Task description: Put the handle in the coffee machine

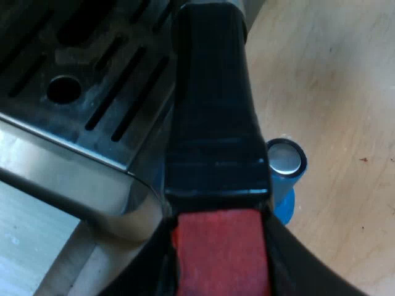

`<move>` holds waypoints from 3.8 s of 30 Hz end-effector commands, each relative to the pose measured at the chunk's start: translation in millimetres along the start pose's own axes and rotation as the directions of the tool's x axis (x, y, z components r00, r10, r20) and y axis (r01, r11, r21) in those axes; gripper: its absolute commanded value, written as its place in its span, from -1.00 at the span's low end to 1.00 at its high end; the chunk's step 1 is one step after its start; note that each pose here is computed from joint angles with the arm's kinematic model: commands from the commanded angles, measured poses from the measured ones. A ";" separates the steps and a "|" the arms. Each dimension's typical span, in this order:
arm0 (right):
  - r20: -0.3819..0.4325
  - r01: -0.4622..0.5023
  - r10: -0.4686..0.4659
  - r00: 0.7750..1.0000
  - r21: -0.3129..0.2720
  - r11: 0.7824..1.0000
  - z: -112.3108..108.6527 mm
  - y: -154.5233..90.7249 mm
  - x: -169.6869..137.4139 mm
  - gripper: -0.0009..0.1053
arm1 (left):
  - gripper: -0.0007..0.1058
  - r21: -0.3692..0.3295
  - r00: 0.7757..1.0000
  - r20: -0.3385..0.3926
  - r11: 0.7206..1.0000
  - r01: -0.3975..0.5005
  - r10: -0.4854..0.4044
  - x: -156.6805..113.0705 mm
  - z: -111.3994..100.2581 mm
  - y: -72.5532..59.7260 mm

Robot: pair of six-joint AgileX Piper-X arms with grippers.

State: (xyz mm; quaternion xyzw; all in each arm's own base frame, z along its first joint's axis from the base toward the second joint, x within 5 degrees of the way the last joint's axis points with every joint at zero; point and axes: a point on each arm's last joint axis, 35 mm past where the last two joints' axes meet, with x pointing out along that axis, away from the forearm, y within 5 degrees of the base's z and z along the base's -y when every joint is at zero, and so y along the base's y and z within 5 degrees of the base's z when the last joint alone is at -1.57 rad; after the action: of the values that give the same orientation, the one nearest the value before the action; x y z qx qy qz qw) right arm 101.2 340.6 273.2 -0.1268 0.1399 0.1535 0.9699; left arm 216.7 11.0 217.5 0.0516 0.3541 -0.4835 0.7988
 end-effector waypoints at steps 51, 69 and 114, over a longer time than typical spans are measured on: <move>0.103 0.165 -0.163 0.981 -0.009 0.986 -45.7 18.1 13.7 0.79 | -0.98 0.040 0.997 0.075 0.999 0.020 -0.023 -0.1 6.4 5.0; 0.134 0.205 -0.204 0.970 0.013 0.979 -50.1 25.8 19.7 0.79 | -0.98 0.034 0.997 0.072 0.999 0.024 -0.026 0.0 6.0 4.5; 0.210 0.143 -0.130 0.969 -0.044 0.989 -29.9 29.9 16.9 0.79 | -0.98 0.024 0.986 0.162 0.999 0.029 -0.033 -1.5 15.1 10.0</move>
State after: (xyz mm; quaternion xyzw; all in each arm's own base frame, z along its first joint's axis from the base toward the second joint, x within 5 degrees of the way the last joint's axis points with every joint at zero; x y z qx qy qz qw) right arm 100.1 363.6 228.6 -0.1541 0.0289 0.0996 0.9826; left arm 229.6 11.8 218.9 0.0291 0.3163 -0.4839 0.8155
